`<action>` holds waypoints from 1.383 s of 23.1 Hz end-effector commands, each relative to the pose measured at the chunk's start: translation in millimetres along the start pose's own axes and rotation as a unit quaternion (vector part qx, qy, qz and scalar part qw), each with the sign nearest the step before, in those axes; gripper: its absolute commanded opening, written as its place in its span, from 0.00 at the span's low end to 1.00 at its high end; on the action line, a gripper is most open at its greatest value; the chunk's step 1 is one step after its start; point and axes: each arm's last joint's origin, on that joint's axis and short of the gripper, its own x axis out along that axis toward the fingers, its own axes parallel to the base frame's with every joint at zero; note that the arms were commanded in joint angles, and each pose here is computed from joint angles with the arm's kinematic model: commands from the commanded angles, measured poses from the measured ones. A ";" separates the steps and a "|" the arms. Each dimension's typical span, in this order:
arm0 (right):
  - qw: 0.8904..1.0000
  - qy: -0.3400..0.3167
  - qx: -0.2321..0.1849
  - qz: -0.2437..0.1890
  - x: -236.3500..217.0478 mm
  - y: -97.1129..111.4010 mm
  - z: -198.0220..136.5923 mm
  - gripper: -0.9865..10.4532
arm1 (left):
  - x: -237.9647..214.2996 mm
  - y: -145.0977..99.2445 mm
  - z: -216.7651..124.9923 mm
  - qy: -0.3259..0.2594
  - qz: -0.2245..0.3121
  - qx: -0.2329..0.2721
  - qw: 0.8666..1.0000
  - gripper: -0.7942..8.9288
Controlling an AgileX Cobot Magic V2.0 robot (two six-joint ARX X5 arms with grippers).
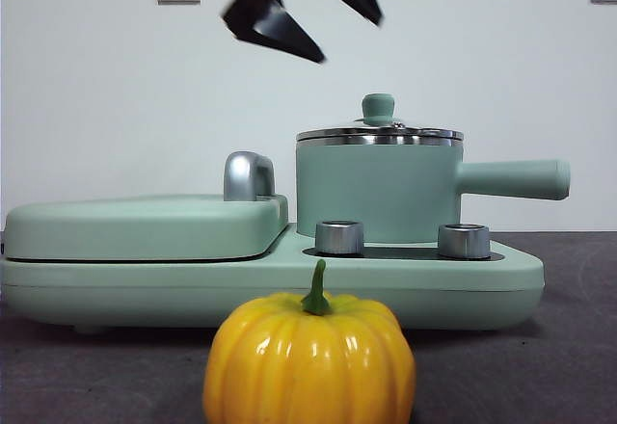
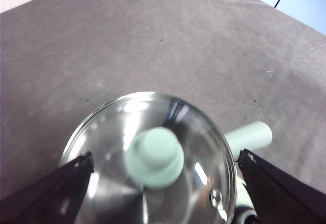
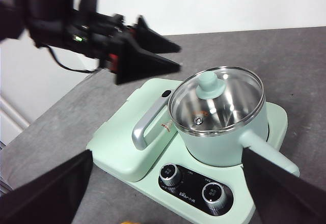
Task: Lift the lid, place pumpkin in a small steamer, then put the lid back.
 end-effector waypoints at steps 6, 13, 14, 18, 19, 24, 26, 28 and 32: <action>1.000 -0.008 -0.012 0.003 -1.9 2.6 4.5 0.49 | 44.8 -1.4 -5.7 -0.011 0.009 0.025 1.000 0.56; 1.000 -0.008 -0.012 0.002 -1.9 2.5 4.4 0.49 | 61.4 0.7 -15.1 0.003 0.006 0.025 1.000 0.56; 1.000 -0.008 -0.012 0.003 -1.9 2.6 4.4 0.49 | 62.9 1.0 -16.2 0.005 0.006 0.028 1.000 0.56; 1.000 -0.007 -0.011 0.002 -1.8 2.5 4.2 0.49 | 70.0 0.0 -20.8 0.014 0.002 0.042 0.999 0.56; 1.000 -0.007 -0.010 0.002 -1.9 2.5 4.1 0.49 | 70.7 -0.1 -21.3 0.015 0.002 0.046 0.999 0.56; 1.000 -0.004 -0.008 0.002 -1.8 2.4 3.5 0.49 | 71.4 -1.9 -21.2 0.016 0.009 0.058 0.998 0.43; 1.000 -0.004 -0.008 0.002 -1.9 2.3 3.5 0.49 | 71.3 -1.1 -21.4 0.018 0.024 0.061 0.998 0.40; 1.000 -0.004 -0.008 0.002 -1.8 2.4 3.5 0.49 | 71.3 -0.7 -22.3 0.024 0.034 0.061 0.997 0.37; 1.000 -0.004 -0.008 0.001 -1.9 2.3 3.5 0.49 | 71.9 -2.8 -23.1 0.028 0.033 0.067 0.997 0.29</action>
